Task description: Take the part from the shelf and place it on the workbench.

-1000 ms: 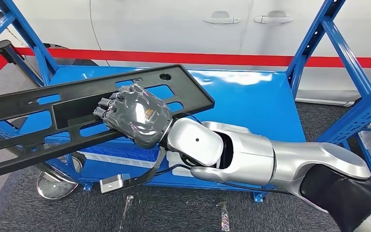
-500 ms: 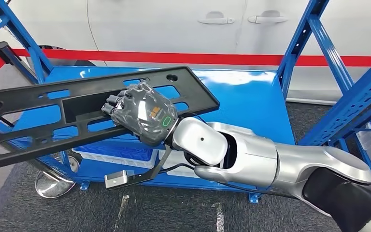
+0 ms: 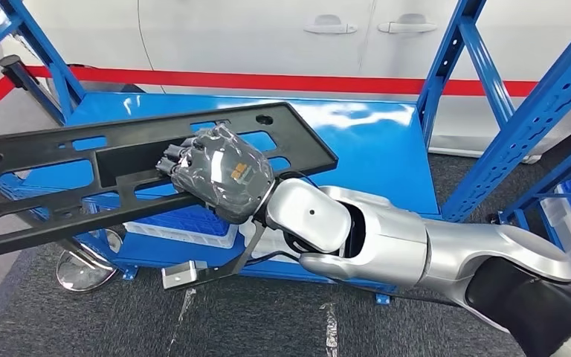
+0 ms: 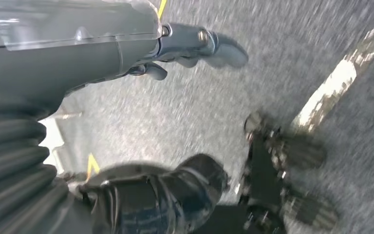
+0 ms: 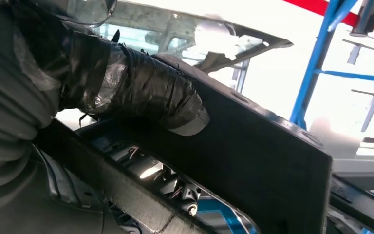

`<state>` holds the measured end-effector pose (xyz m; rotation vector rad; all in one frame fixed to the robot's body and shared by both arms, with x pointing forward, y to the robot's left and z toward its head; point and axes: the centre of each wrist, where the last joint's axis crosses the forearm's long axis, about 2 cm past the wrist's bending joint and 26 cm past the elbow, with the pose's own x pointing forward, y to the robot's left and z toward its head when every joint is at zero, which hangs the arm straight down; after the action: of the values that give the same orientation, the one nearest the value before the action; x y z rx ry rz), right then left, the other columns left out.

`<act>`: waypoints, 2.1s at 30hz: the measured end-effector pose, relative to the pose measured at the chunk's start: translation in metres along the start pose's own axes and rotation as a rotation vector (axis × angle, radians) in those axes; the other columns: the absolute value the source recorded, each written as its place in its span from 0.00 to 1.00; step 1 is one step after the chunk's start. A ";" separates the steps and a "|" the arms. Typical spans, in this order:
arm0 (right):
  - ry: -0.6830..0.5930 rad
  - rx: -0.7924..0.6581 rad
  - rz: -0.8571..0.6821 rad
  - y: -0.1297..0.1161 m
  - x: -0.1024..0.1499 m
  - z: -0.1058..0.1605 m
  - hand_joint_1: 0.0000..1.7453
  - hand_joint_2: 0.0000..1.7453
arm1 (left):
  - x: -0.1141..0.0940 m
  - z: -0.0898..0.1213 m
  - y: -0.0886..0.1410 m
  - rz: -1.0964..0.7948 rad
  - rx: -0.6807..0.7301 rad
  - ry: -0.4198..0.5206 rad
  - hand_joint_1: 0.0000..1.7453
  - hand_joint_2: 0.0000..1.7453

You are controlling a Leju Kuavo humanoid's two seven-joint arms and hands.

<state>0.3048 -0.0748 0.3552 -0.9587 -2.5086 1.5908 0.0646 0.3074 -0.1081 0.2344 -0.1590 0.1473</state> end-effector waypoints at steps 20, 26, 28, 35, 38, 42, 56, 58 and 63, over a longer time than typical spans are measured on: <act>0.021 0.009 -0.015 0.002 -0.002 0.003 1.00 1.00 | -0.003 0.001 -0.005 -0.019 -0.015 0.012 0.00 1.00; 0.025 0.013 -0.022 0.004 -0.002 0.005 1.00 1.00 | -0.001 0.001 -0.005 -0.018 -0.016 0.007 0.00 1.00; 0.027 0.011 -0.022 0.003 -0.002 0.005 1.00 1.00 | 0.000 0.001 -0.005 -0.018 -0.016 0.004 0.00 1.00; 0.034 0.015 -0.027 0.005 -0.003 0.007 1.00 1.00 | 0.001 0.001 -0.005 -0.020 -0.018 0.002 0.00 1.00; 0.038 0.022 -0.031 0.007 -0.003 0.009 1.00 1.00 | 0.000 0.001 -0.005 -0.023 -0.018 0.002 0.00 1.00; 0.041 0.026 -0.031 0.008 -0.003 0.010 1.00 1.00 | 0.000 0.002 -0.007 -0.028 -0.022 0.001 0.00 1.00; 0.048 0.035 -0.036 0.011 -0.004 0.012 1.00 1.00 | -0.002 0.001 -0.006 -0.031 -0.027 0.007 0.00 1.00; 0.048 0.036 -0.036 0.011 -0.004 0.012 1.00 1.00 | -0.001 0.001 -0.006 -0.030 -0.027 0.008 0.00 1.00; 0.051 0.038 -0.039 0.012 -0.003 0.012 1.00 1.00 | -0.002 0.001 -0.006 -0.031 -0.023 0.023 0.00 1.00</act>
<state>0.3091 -0.0829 0.3405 -0.9276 -2.4396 1.5764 0.0639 0.3014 -0.1084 0.2121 -0.1342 0.1168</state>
